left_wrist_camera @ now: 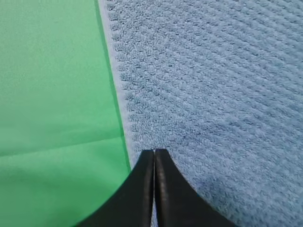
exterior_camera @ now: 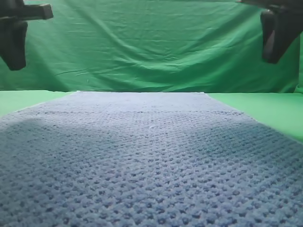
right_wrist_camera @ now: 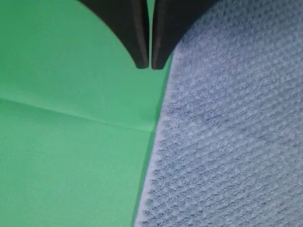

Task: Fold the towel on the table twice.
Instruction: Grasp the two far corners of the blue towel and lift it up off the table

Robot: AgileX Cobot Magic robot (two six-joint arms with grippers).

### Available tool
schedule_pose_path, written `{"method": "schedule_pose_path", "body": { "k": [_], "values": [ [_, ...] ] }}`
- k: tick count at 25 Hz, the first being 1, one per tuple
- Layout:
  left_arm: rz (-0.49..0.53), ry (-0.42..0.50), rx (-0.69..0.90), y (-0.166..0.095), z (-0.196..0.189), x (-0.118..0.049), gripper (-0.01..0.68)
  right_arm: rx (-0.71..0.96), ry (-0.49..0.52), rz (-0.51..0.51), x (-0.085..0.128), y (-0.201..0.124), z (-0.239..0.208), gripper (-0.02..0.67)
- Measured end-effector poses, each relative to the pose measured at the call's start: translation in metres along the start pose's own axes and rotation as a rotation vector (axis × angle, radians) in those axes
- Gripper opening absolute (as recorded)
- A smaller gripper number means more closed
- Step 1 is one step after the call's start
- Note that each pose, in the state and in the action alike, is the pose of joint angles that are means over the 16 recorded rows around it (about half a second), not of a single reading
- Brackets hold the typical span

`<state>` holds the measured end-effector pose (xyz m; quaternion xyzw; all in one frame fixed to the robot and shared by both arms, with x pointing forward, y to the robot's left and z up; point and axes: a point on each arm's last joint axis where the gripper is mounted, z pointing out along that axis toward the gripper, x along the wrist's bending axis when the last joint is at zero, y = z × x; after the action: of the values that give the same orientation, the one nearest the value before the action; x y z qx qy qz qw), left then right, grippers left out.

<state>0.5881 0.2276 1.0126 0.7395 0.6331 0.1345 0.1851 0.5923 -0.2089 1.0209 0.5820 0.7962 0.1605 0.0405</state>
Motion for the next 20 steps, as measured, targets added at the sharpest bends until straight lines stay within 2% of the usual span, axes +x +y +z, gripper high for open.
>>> {"method": "schedule_pose_path", "body": {
  "k": [4, 7, 15, 20],
  "values": [
    [0.005, 0.017, 0.029, 0.005, 0.017, 0.001, 0.015, 0.012, 0.008, -0.012, -0.002, 0.011, 0.022, 0.105],
    [0.000, 0.028, 0.044, 0.005, 0.026, 0.002, 0.072, 0.015, 0.019, -0.029, -0.001, 0.017, 0.035, 0.211],
    [-0.043, 0.053, 0.071, 0.004, 0.038, 0.005, 0.377, 0.027, 0.054, -0.085, 0.007, 0.023, 0.060, 0.527],
    [-0.072, 0.061, 0.089, 0.003, 0.045, 0.006, 0.563, 0.039, 0.070, -0.106, 0.012, 0.023, 0.073, 0.645]
  ]
}}
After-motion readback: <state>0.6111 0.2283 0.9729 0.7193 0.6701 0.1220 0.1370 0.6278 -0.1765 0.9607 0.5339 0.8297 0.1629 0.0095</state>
